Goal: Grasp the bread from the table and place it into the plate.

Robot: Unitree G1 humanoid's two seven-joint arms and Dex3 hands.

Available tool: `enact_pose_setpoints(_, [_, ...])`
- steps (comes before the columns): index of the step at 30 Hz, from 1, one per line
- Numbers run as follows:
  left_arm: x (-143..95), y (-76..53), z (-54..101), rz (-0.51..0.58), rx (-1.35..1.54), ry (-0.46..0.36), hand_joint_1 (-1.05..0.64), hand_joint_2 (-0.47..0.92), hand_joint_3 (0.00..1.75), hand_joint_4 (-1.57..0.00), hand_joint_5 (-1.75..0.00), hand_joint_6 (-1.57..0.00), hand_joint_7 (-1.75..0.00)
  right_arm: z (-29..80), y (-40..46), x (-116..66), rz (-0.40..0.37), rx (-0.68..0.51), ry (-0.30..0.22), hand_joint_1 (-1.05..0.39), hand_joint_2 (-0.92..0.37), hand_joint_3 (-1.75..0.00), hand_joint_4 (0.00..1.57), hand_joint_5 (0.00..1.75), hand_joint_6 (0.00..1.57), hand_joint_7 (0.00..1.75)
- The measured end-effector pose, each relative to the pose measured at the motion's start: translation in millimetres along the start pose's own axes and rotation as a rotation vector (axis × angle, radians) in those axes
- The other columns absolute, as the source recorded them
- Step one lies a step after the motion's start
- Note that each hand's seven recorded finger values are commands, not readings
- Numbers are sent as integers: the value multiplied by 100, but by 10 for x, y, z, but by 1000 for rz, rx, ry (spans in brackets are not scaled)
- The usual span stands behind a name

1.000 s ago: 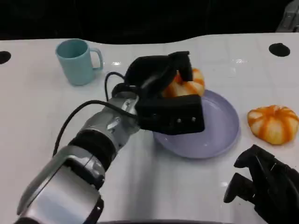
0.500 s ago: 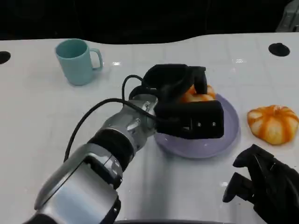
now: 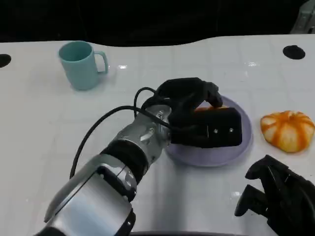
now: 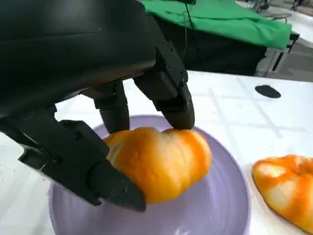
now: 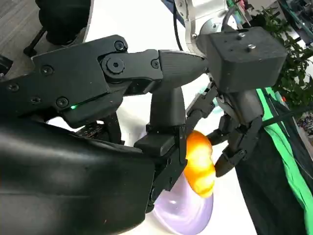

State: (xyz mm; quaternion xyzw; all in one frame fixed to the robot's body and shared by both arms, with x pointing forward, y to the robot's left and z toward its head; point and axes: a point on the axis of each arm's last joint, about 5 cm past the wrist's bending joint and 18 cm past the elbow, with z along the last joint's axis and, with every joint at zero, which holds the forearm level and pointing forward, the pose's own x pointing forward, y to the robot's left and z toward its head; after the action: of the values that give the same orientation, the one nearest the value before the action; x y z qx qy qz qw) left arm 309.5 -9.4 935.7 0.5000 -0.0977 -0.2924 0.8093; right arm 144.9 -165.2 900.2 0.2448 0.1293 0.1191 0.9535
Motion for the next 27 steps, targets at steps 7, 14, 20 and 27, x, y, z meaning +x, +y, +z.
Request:
enact_pose_setpoints(7, [7, 14, -11, -111, 21, 35, -55, 92, 35, -4, -19, -15, 0, 1, 5, 3, 12, -4, -5, -49, -92, -32, 63, 175, 51, 160])
enact_pose_setpoints(14, [8, 91, -57, -212, 51, 48, -88, 92, 48, 0, 0, -2, -1, 1, -1, 8, 14, -5, -9, -49, -92, -33, 64, 175, 52, 160])
enact_pose_setpoints(20, [-8, 238, -141, -234, -20, 11, -87, 92, 47, -2, -1, -8, -4, 15, -10, 22, 13, -7, -14, -48, -92, -32, 64, 175, 51, 161])
enact_pose_setpoints(27, [-58, 434, -237, -107, -211, -90, -76, 92, 42, -19, -12, -20, -9, 9, -25, 34, 11, -1, -10, -48, -92, -31, 65, 175, 51, 161])
